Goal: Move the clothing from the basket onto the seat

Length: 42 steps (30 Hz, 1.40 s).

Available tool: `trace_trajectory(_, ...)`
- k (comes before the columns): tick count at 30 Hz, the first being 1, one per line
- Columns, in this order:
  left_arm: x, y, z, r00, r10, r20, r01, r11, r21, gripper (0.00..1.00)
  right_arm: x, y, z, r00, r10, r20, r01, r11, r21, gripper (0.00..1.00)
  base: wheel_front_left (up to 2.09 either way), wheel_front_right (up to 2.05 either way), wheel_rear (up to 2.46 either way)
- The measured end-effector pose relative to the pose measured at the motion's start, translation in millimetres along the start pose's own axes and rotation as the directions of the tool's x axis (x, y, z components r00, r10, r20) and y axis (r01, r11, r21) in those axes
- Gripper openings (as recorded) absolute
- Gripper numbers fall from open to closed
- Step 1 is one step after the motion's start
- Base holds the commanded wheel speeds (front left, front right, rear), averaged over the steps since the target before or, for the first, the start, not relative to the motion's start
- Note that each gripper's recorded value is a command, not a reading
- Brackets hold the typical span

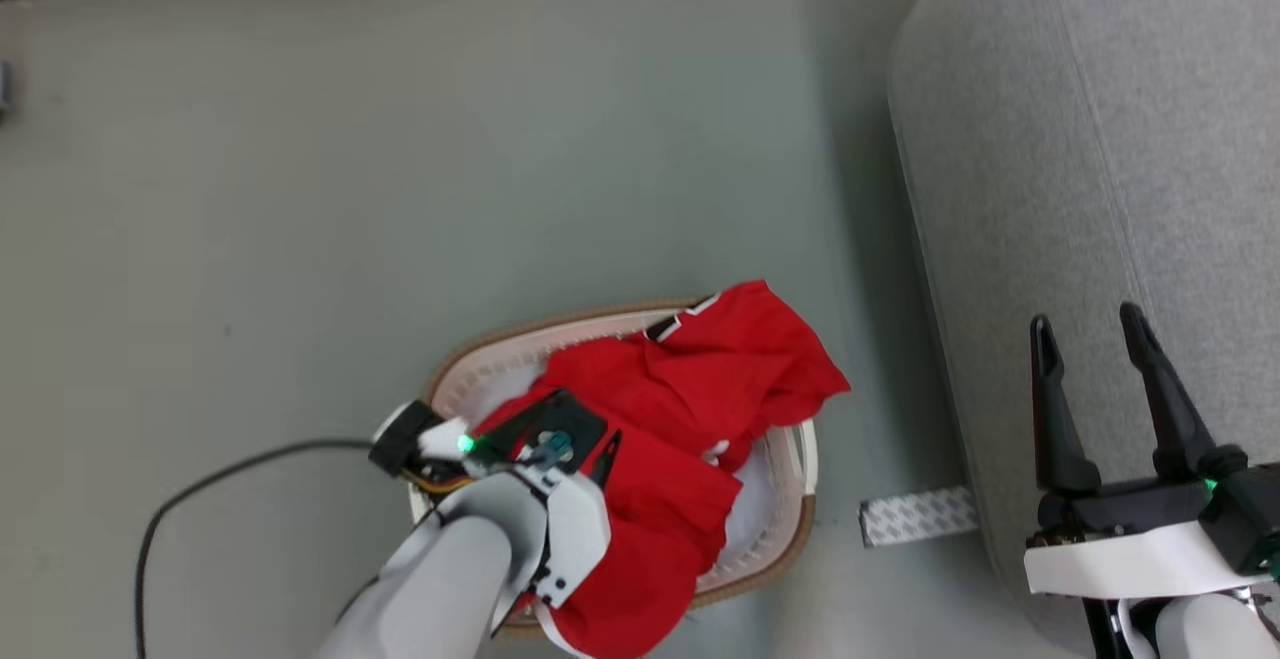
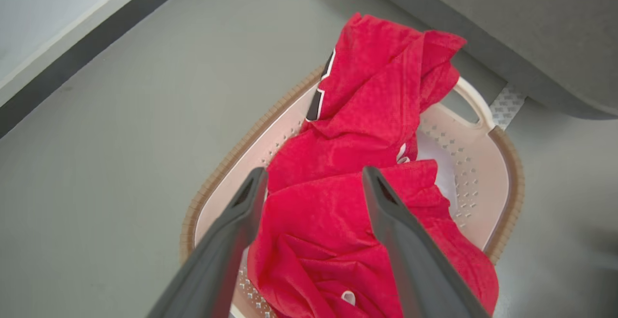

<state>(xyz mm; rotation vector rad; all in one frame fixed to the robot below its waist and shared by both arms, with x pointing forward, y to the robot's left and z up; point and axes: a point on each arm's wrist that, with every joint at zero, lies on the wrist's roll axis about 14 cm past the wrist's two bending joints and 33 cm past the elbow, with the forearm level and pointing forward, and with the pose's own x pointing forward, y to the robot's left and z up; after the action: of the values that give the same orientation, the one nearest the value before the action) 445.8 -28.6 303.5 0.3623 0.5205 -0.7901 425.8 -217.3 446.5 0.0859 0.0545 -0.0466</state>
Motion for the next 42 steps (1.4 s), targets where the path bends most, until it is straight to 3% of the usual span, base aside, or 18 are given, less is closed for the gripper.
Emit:
trace_trajectory(6,27.0,-9.3,-36.8,0.981,-0.067,-0.182,0.088,0.990,0.107,1.00,10.8,-2.8,-12.1,1.000,-0.005,-0.023,0.005,1.000,0.005,1.00,0.00,0.00,0.00)
trace_trajectory(14,48.6,7.8,-88.0,0.929,-0.037,-0.369,0.103,0.982,0.161,1.00,23.6,-7.6,-26.6,0.999,-0.017,-0.047,0.019,0.999,0.033,1.00,0.00,0.00,0.00)
trace_trajectory(30,82.8,23.7,-145.2,0.870,-0.033,-0.491,0.155,0.965,0.210,1.00,36.7,-9.0,-63.0,0.992,-0.017,-0.122,0.026,0.997,0.073,1.00,0.00,0.00,0.00)
trace_trajectory(31,83.7,22.5,-146.4,0.871,-0.037,-0.490,0.160,0.964,0.210,0.88,36.6,-9.7,-63.6,0.992,-0.019,-0.123,0.029,0.997,0.076,1.00,0.00,0.00,0.00)
trace_trajectory(32,84.1,21.2,-148.2,0.869,-0.041,-0.493,0.165,0.963,0.211,0.49,36.7,-10.3,-64.1,0.992,-0.021,-0.125,0.031,0.996,0.078,1.00,0.00,0.00,0.00)
trace_trajectory(33,83.9,20.6,-150.8,0.866,-0.042,-0.498,0.169,0.963,0.212,0.40,36.8,-10.5,-64.5,0.992,-0.022,-0.125,0.032,0.996,0.080,1.00,0.00,0.00,0.00)
trace_trajectory(35,83.2,21.0,-155.8,0.861,-0.043,-0.507,0.175,0.960,0.216,0.02,37.2,-11.0,-64.3,0.992,-0.023,-0.125,0.033,0.996,0.081,1.00,0.00,0.00,0.00)
trace_trajectory(42,84.9,22.1,-159.6,0.869,-0.046,-0.492,0.177,0.959,0.222,0.00,36.7,-16.9,-62.8,0.992,-0.039,-0.123,0.049,0.996,0.078,1.00,0.00,0.00,0.00)
